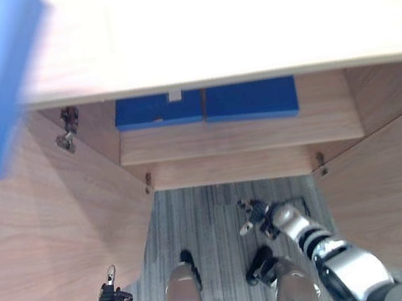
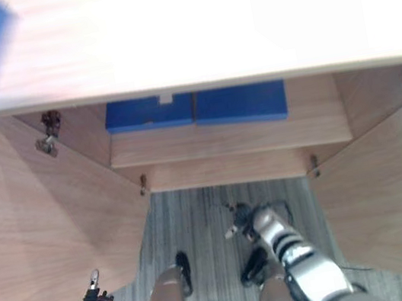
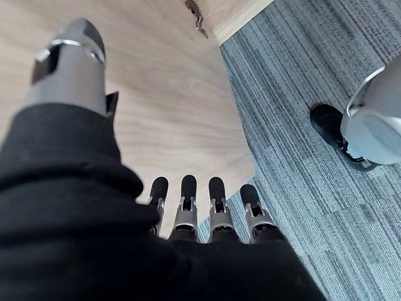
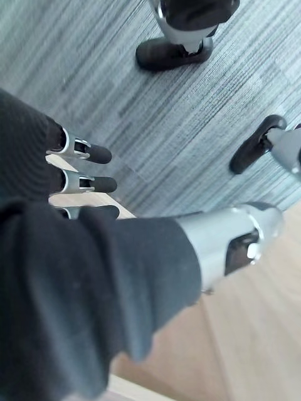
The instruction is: Walk over to the cabinet, pick up the folder, carry it to the office cabinet, place the folder inside the office cabinet, then close the office cabinet door
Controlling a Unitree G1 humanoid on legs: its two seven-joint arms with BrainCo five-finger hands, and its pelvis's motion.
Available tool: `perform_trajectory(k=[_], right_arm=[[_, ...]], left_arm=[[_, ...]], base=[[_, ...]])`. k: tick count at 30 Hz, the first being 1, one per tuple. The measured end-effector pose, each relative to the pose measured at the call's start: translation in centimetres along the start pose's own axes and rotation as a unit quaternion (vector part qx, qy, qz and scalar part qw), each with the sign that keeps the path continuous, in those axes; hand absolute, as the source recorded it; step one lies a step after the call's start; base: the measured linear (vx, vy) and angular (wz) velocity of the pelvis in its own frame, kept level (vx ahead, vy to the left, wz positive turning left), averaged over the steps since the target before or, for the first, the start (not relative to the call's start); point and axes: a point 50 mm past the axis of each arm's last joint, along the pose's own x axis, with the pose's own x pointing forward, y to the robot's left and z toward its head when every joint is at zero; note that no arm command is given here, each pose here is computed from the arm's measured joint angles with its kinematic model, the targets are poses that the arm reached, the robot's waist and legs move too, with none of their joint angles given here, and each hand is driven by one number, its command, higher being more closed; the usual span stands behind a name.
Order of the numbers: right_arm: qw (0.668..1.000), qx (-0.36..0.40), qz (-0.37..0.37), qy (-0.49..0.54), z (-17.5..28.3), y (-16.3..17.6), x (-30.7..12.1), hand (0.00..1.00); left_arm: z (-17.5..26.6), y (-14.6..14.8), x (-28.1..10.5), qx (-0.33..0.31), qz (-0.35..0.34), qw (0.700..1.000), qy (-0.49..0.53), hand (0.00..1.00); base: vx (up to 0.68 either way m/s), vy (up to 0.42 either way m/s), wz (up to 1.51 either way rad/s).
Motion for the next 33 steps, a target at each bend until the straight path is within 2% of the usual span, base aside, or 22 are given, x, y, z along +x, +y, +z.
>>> perform_trajectory(k=[1, 3, 5, 6, 7, 9, 10, 12, 13, 14, 15, 17, 19, 27, 31, 33], right_arm=[[1.0, 0.025, -0.014, 0.012, -1.2, 0.1, -0.2, 0.0], [0.987, 0.136, -0.062, 0.057, -5.7, 0.8, -1.1, 0.0], [0.97, 0.209, -0.097, 0.082, -8.6, 1.4, -2.1, 0.0], [0.941, 0.292, -0.136, 0.108, -11.3, 1.8, -3.2, 0.0], [0.935, 0.305, -0.143, 0.113, -11.7, 1.9, -3.4, 0.0], [0.864, 0.431, -0.198, 0.168, -15.5, 3.5, -5.2, 0.0], [0.849, 0.452, -0.204, 0.183, -16.3, 4.1, -5.6, 0.0], [0.796, 0.523, -0.218, 0.214, -17.5, 6.3, -6.5, 0.0], [0.785, 0.537, -0.218, 0.216, -17.6, 6.7, -6.6, 0.0], [0.771, 0.555, -0.227, 0.215, -17.8, 6.8, -6.8, 0.0], [0.767, 0.56, -0.228, 0.213, -17.8, 6.8, -6.8, 0.0], [0.767, 0.564, -0.224, 0.21, -17.6, 6.9, -6.6, 0.0], [0.771, 0.562, -0.217, 0.207, -17.4, 7.0, -6.5, 0.0], [0.751, 0.592, -0.217, 0.197, -17.1, 6.9, -6.3, 0.0], [0.748, 0.595, -0.216, 0.201, -17.3, 7.2, -6.4, 0.0], [0.747, 0.595, -0.213, 0.206, -17.5, 7.3, -6.5, 0.0]], left_arm=[[-0.2, 0.1, -0.1, 0.001, 0.004, 1.0, 0.0, 0.0], [-1.2, 1.4, -0.5, 0.025, 0.034, 0.999, 0.0, 0.0], [-2.4, 2.2, -1.1, 0.041, 0.053, 0.998, 0.004, 0.0], [-3.8, 1.8, -1.6, 0.044, 0.056, 0.997, 0.017, 0.0], [-4.0, 1.7, -1.6, 0.046, 0.056, 0.997, 0.018, 0.0], [-5.7, -0.4, -2.6, 0.069, 0.027, 0.997, 0.021, 0.0], [-5.9, -1.0, -3.0, 0.076, 0.013, 0.997, 0.017, 0.0], [-5.7, -4.2, -4.4, 0.143, -0.081, 0.986, -0.022, 0.0], [-5.5, -5.2, -4.9, 0.158, -0.108, 0.981, -0.035, 0.0], [-5.0, -7.2, -6.4, 0.193, -0.172, 0.963, -0.073, 0.0], [-4.8, -7.9, -6.9, 0.206, -0.194, 0.955, -0.087, 0.0], [-4.6, -9.5, -8.6, 0.237, -0.255, 0.93, -0.117, 0.0], [-4.4, -10.1, -9.5, 0.259, -0.28, 0.914, -0.138, 0.0], [-3.2, -9.4, -11.4, 0.358, -0.292, 0.859, -0.221, 0.0], [-2.9, -9.5, -12.2, 0.355, -0.306, 0.852, -0.233, 0.0], [-2.9, -9.9, -12.6, 0.334, -0.327, 0.855, -0.225, 0.0]], base=[[0.14, 0.014, -0.09], [0.13, 0.013, -0.23], [0.14, 0.032, -0.36], [0.1, 0.046, -0.38], [0.08, 0.045, -0.3], [0.07, 0.027, -0.06], [0.07, 0.019, -0.01], [0.04, 0.01, 0.0], [0.0, 0.0, 0.0], [0.0, 0.012, 0.03], [0.0, 0.02, 0.03], [0.0, 0.0, 0.0], [-0.02, 0.008, -0.04], [-0.03, 0.009, 0.02], [-0.03, 0.02, 0.11], [-0.02, 0.016, 0.26]])
